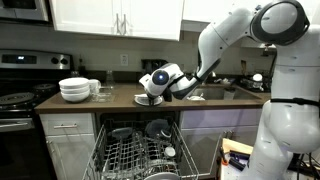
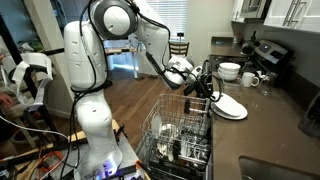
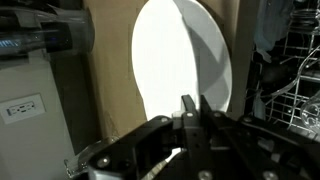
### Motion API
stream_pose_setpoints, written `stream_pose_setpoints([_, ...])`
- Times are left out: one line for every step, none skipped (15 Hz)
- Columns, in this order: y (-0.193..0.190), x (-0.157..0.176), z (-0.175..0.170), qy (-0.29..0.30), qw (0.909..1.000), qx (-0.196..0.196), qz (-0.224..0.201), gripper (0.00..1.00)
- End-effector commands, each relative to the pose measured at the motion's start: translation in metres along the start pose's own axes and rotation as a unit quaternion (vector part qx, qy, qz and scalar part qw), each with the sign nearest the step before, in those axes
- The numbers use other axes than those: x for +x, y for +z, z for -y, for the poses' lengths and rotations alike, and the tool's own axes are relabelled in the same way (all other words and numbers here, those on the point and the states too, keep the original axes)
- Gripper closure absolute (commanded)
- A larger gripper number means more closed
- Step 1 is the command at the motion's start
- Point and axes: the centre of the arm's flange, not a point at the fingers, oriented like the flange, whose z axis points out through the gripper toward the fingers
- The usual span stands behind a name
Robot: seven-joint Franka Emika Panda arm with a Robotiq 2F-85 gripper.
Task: Remove the white plate on the right from the dishwasher and place it on top of the white plate on the countertop
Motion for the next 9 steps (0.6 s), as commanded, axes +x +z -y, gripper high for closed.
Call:
stream_pose_setpoints([0.0053,0.0029,-0.0034,0.001,0.9999,-0.005,-0.009,0.98])
stream_pose_setpoints([0.0057,0.0030,-0.0036,0.000,0.9999,-0.007,-0.010,0.98])
stream_pose_setpoints([0.0064,0.0031,-0.0041,-0.001,0.9999,-0.010,-0.012,0.98])
stream_pose_setpoints([0.0069,0.0032,-0.0043,-0.002,0.9998,-0.011,-0.013,0.98])
stream_pose_setpoints([0.0078,0.0030,-0.0047,-0.003,0.9998,-0.014,-0.015,0.97])
stream_pose_setpoints([0.0084,0.0031,-0.0049,-0.003,0.9998,-0.015,-0.016,0.97])
stream_pose_setpoints([0.0096,0.0030,-0.0050,-0.003,0.9997,-0.015,-0.017,0.97])
stream_pose_setpoints([0.0101,0.0031,-0.0047,-0.004,0.9997,-0.015,-0.017,0.97])
stream_pose_setpoints([0.0104,0.0032,-0.0041,-0.005,0.9997,-0.014,-0.017,0.97])
